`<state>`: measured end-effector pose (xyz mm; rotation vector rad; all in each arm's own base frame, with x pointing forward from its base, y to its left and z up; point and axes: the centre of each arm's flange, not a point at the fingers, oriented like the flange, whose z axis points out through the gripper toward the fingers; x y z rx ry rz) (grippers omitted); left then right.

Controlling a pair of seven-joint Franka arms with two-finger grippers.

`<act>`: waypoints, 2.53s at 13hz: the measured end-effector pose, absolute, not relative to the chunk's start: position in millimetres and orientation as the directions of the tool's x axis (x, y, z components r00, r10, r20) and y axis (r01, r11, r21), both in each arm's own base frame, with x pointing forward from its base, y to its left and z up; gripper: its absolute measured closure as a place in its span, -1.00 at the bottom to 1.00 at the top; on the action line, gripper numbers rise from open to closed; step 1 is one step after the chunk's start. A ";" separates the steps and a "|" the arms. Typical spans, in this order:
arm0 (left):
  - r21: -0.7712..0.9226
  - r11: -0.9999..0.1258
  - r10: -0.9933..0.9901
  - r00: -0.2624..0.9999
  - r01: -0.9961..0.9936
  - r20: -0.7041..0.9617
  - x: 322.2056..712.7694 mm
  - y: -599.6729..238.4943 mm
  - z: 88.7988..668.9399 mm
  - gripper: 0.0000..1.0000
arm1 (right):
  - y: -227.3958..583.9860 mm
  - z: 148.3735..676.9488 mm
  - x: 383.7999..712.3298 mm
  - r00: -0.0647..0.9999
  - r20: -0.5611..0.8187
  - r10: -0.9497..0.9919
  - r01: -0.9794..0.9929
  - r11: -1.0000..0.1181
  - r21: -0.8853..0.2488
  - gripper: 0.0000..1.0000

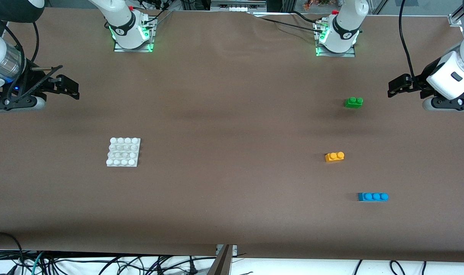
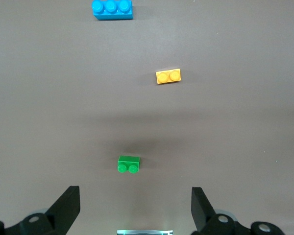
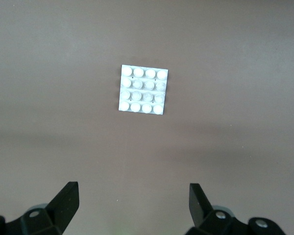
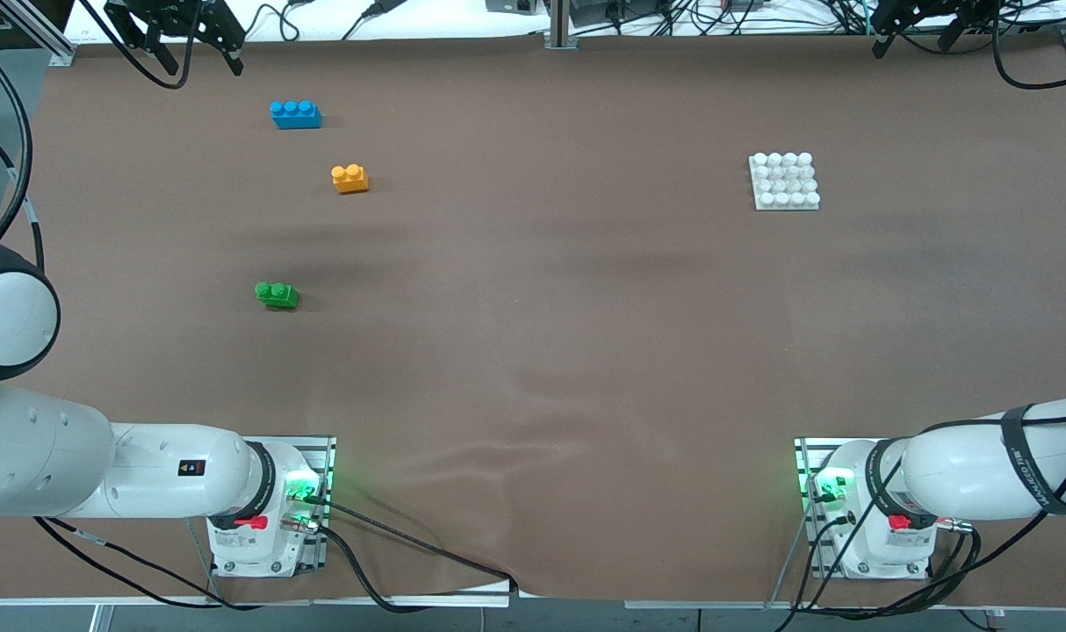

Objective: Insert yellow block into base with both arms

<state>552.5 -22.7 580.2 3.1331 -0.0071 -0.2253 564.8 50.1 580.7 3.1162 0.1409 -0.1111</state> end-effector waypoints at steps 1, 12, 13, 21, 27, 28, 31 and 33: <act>0.001 -1.000 -0.005 0.990 -0.004 -0.143 552.5 -22.7 580.2 -1.00 | 50.3 581.2 564.6 0.993 -0.072 0.091 0.093 -0.996 0.017 -0.99; 0.001 -1.000 -0.004 0.990 -0.004 -0.143 552.6 -22.7 580.2 -1.00 | 47.5 539.9 584.5 0.989 -0.121 0.088 0.091 -0.996 0.021 -0.99; 0.001 -1.000 -0.004 0.990 -0.004 -0.143 552.6 -22.7 580.2 -1.00 | 44.6 529.0 590.4 0.989 -0.119 0.083 0.086 -0.996 0.021 -0.99; 0.001 -1.000 -0.005 0.990 -0.004 -0.144 552.9 -22.7 579.9 -1.00 | 28.6 336.1 596.8 0.996 0.057 0.069 0.068 -0.997 0.026 -0.99; 0.001 -1.000 -0.005 0.989 -0.005 -0.151 552.2 -22.7 579.5 -1.00 | 15.9 281.6 599.2 0.994 0.092 0.052 0.049 -0.998 0.029 -0.99; 0.000 -1.000 -0.004 0.988 -0.004 -0.152 552.0 -22.6 579.4 -1.00 | 13.5 269.6 600.6 0.994 0.099 0.049 0.046 -0.998 0.030 -0.99; 0.000 -1.000 -0.004 0.988 -0.004 -0.156 551.6 -22.5 579.1 -1.00 | 7.2 230.5 602.5 0.993 0.110 0.041 0.037 -0.999 0.033 -0.99; 0.000 -1.000 -0.004 0.988 -0.004 -0.157 551.4 -22.5 579.0 -1.00 | 6.0 213.0 602.8 0.992 0.118 0.040 0.036 -0.999 0.033 -0.98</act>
